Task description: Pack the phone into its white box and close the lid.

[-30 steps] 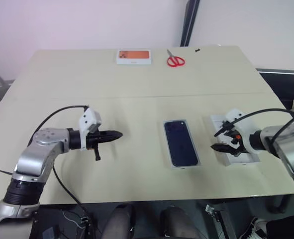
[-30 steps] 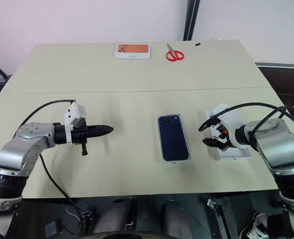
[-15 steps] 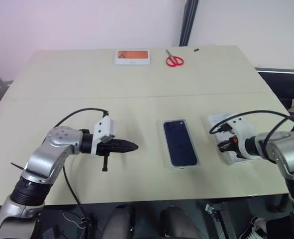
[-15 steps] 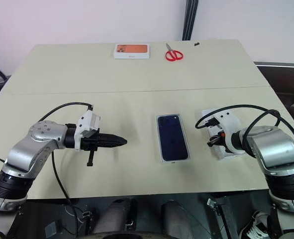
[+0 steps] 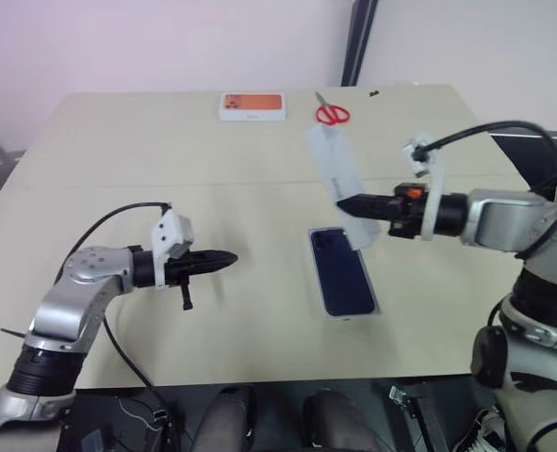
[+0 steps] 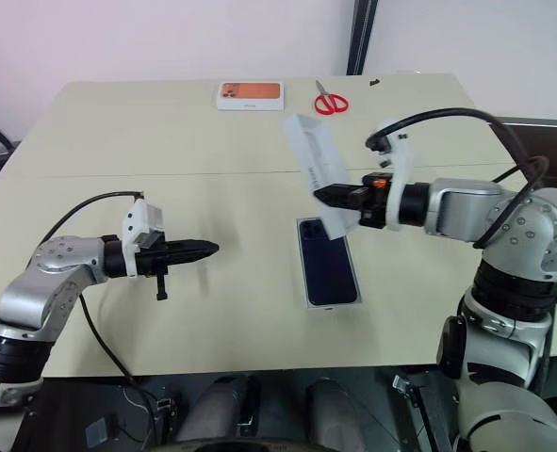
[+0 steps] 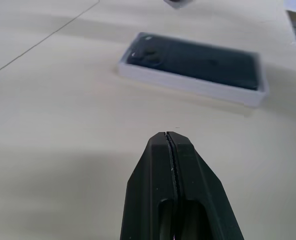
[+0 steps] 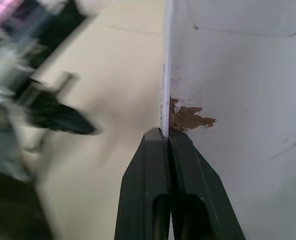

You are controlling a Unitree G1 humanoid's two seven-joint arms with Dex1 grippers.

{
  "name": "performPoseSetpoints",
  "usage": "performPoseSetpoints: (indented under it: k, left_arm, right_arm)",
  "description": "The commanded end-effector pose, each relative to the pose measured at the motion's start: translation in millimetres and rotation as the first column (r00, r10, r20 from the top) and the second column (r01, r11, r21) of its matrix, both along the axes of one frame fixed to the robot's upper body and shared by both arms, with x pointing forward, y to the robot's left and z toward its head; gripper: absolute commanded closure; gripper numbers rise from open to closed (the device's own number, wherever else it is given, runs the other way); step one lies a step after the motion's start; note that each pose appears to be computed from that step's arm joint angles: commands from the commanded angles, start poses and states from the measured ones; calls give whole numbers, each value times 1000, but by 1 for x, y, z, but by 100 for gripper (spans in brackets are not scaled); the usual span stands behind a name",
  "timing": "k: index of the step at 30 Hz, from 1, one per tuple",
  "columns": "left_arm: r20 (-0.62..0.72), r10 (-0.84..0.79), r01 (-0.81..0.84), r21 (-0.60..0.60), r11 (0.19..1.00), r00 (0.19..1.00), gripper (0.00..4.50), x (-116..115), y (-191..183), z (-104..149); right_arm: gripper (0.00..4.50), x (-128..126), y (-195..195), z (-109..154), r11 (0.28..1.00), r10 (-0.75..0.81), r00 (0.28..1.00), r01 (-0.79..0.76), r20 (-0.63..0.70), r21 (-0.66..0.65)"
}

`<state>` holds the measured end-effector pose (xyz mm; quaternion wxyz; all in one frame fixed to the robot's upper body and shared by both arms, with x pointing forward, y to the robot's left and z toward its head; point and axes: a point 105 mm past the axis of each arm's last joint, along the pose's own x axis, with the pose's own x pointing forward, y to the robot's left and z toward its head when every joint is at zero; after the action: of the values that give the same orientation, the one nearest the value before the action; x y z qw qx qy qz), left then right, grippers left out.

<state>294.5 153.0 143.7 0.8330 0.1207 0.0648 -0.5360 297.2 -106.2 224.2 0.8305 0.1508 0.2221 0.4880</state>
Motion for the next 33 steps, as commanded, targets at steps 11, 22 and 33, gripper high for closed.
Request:
performPoseSetpoints:
  k: [11,22,33]
  left_arm:
    - [105,40,-41,0,999,994,450,9,-3,20]
    - [113,-85,77,71,995,990,450,22,-44,16]
    - [102,-274,255,170,952,956,450,24,-113,1]
  right_arm:
    - [443,-34,69,-46,945,-60,921,177,-385,275]
    - [148,-16,30,-58,953,-204,900,273,-385,133]
    - [5,-3,-21,-18,949,-235,970,215,-61,-232]
